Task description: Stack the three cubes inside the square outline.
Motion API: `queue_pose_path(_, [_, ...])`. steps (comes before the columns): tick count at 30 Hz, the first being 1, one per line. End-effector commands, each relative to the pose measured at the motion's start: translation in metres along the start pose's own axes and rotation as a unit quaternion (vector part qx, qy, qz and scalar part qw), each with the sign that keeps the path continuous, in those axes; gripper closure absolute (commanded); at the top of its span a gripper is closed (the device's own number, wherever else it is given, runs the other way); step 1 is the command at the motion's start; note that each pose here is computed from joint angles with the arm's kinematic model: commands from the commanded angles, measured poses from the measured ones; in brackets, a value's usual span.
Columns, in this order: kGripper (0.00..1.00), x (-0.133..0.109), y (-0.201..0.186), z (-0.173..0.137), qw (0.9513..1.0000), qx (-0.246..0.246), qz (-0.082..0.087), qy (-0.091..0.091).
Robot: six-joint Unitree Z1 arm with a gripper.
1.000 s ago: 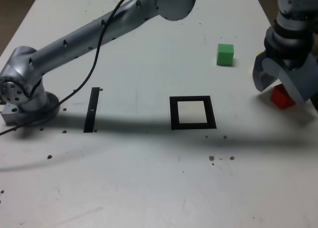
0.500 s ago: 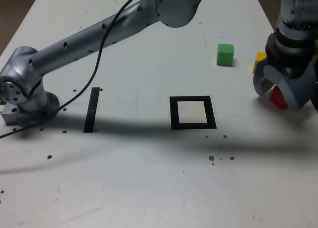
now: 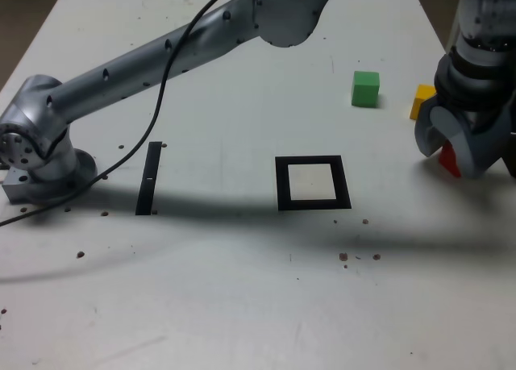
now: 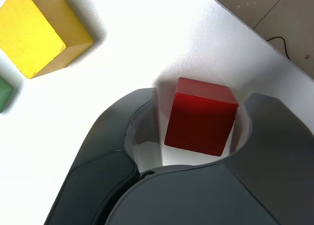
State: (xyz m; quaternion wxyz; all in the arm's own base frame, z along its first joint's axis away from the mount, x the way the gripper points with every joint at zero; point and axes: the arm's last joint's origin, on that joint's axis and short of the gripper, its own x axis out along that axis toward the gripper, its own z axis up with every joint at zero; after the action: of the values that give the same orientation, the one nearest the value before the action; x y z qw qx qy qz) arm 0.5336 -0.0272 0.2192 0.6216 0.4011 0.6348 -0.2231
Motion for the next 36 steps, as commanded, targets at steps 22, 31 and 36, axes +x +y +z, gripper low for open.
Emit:
queue_pose_path(22, [0.65, -0.039, -0.004, -0.013, 0.9994, -0.032, 0.013, -0.010])
queue_pose_path(31, [0.65, -0.060, -0.016, -0.031, 0.9951, -0.099, -0.006, 0.008])
queue_pose_path(36, [0.65, -0.070, -0.028, -0.046, 0.9878, -0.152, -0.015, 0.031])
